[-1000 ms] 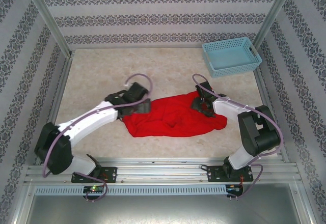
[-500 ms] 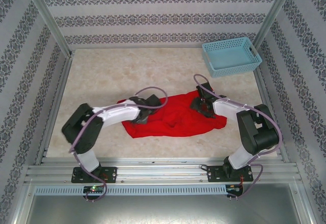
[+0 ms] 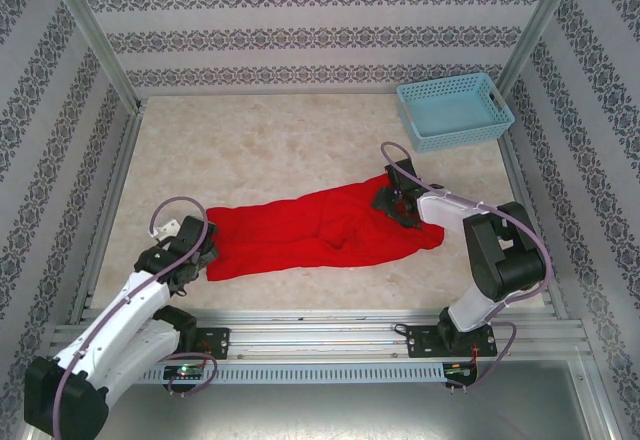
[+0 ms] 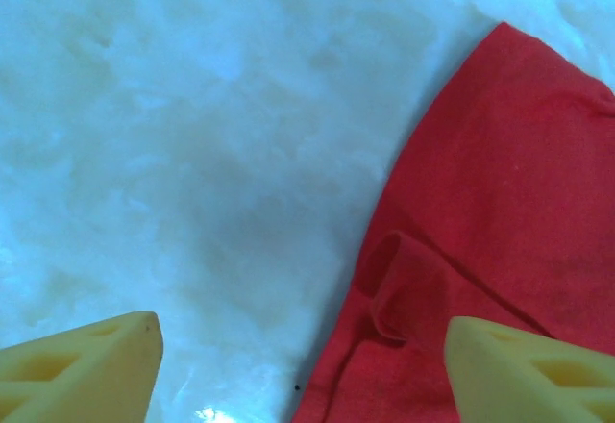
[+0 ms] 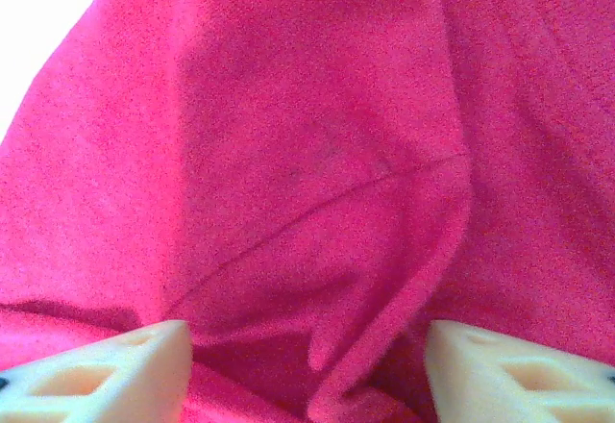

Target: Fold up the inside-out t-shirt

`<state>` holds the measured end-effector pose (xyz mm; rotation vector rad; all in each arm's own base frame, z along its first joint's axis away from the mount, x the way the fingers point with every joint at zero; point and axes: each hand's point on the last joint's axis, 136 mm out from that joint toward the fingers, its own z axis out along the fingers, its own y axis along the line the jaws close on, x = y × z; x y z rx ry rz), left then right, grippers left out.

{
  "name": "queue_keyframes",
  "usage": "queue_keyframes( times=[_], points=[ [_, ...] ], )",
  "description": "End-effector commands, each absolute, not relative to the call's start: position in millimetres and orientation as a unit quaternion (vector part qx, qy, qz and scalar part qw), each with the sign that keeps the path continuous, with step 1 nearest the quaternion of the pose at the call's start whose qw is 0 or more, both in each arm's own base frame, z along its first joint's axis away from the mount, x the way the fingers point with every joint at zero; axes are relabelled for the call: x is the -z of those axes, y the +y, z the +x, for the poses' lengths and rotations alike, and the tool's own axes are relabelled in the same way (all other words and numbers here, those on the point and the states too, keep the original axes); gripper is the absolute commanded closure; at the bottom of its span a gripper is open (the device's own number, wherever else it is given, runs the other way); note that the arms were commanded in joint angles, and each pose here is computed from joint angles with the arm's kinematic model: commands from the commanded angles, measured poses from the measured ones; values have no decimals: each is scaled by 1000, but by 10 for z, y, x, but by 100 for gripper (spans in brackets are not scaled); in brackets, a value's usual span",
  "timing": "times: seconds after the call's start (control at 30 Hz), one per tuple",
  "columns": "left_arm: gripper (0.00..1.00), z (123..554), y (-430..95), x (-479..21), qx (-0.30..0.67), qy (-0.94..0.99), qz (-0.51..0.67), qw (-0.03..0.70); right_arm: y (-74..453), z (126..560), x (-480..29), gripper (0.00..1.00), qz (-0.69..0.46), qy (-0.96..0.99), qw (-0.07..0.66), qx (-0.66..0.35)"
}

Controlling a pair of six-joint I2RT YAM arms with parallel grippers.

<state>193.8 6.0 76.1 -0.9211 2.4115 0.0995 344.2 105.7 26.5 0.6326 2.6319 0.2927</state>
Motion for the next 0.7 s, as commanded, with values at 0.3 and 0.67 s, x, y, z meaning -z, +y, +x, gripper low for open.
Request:
queue_keyframes(
  times=[0.3,0.67],
  points=[
    [14,2561,-66,-388,6,922,-334,195,455,3227,-310,9,220,962,163,-2],
    [42,2681,79,72,30,916,-375,136,655,3451,-178,7,201,969,145,-10]
  ],
)
